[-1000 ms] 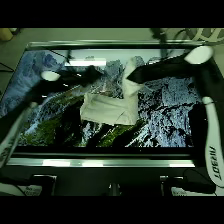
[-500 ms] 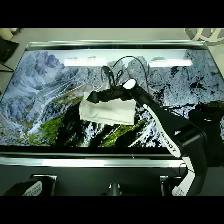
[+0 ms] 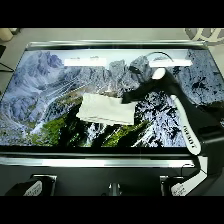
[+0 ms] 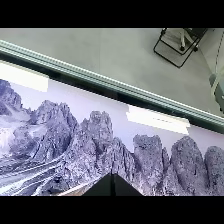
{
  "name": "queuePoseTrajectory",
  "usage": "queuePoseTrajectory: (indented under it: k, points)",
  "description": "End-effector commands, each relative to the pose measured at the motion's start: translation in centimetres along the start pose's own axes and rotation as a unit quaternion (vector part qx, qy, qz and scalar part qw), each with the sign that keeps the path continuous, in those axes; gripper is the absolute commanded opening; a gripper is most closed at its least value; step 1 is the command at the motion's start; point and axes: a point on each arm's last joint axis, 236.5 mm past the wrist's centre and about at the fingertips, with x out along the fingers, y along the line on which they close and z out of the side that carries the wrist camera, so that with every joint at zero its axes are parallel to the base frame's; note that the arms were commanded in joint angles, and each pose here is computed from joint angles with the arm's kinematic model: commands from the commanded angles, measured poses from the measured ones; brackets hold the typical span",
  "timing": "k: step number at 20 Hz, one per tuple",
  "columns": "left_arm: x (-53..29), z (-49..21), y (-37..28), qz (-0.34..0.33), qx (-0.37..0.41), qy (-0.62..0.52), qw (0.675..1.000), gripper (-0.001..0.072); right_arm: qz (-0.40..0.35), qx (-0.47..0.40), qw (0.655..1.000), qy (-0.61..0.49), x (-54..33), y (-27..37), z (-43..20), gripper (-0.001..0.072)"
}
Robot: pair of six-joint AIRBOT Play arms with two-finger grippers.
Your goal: Fold the shirts.
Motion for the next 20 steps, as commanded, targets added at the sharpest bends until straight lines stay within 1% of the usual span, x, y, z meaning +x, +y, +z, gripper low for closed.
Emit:
queuePoseTrajectory:
  k: [1, 4, 7, 8, 9, 10, 11, 12, 13, 14, 17, 18, 20]
  points:
    - [-0.1, -0.8, 0.2, 0.006, 0.007, 0.017, 1.000, 0.0028, -0.043, 0.096, 0.991, 0.083, -1.6, -5.7, -6.6, 0.0678]
    - [-0.1, -1.1, 0.2, 0.005, 0.006, 0.022, 1.000, 0.0028, 0.010, 0.141, 0.989, 0.052, 2.7, -4.7, -6.5, 0.0697]
    - [-0.1, -1.5, 0.2, 0.005, 0.004, 0.032, 0.999, 0.0028, 0.065, 0.171, 0.983, 0.005, 5.2, -3.2, -4.2, 0.0691]
    - [-0.1, -1.6, 0.2, 0.005, 0.004, 0.033, 0.999, 0.0028, 0.073, 0.179, 0.981, -0.002, 5.7, -3.0, -3.8, 0.0677]
    - [-0.1, -1.6, 0.2, 0.005, 0.004, 0.033, 0.999, 0.0028, 0.078, 0.184, 0.980, -0.008, 6.0, -2.9, -3.4, 0.0612]
    - [-0.1, -1.6, 0.2, 0.005, 0.004, 0.033, 0.999, 0.0028, 0.087, 0.186, 0.979, -0.014, 6.0, -2.6, -3.1, 0.0457]
    - [-0.1, -1.6, 0.2, 0.005, 0.004, 0.033, 0.999, 0.0028, 0.097, 0.171, 0.980, -0.030, 5.6, -2.4, -2.2, 0.0006]
    - [-0.1, -1.6, 0.2, 0.005, 0.004, 0.033, 0.999, 0.0028, 0.107, 0.151, 0.981, -0.050, 4.6, -2.3, -1.2, 0.0026]
    - [-0.1, -1.6, 0.2, 0.005, 0.004, 0.033, 0.999, 0.0028, 0.121, 0.116, 0.983, -0.079, 2.6, -2.2, 0.3, 0.0022]
    - [-0.1, -1.6, 0.2, 0.005, 0.004, 0.033, 0.999, 0.0028, 0.121, 0.104, 0.982, -0.106, 0.1, -2.6, 1.5, 0.0022]
    - [-0.1, -1.5, 0.2, 0.006, 0.005, 0.032, 0.999, 0.0028, 0.081, 0.097, 0.971, -0.201, -11.1, -5.9, 3.9, 0.0021]
    - [-0.1, -1.4, 0.2, 0.006, 0.005, 0.030, 1.000, 0.0028, 0.061, 0.102, 0.967, -0.225, -14.8, -7.1, 3.7, 0.0021]
    - [0.0, -1.1, 0.3, 0.006, 0.005, 0.024, 1.000, 0.0028, 0.005, 0.122, 0.961, -0.248, -21.2, -10.0, 1.2, 0.0021]
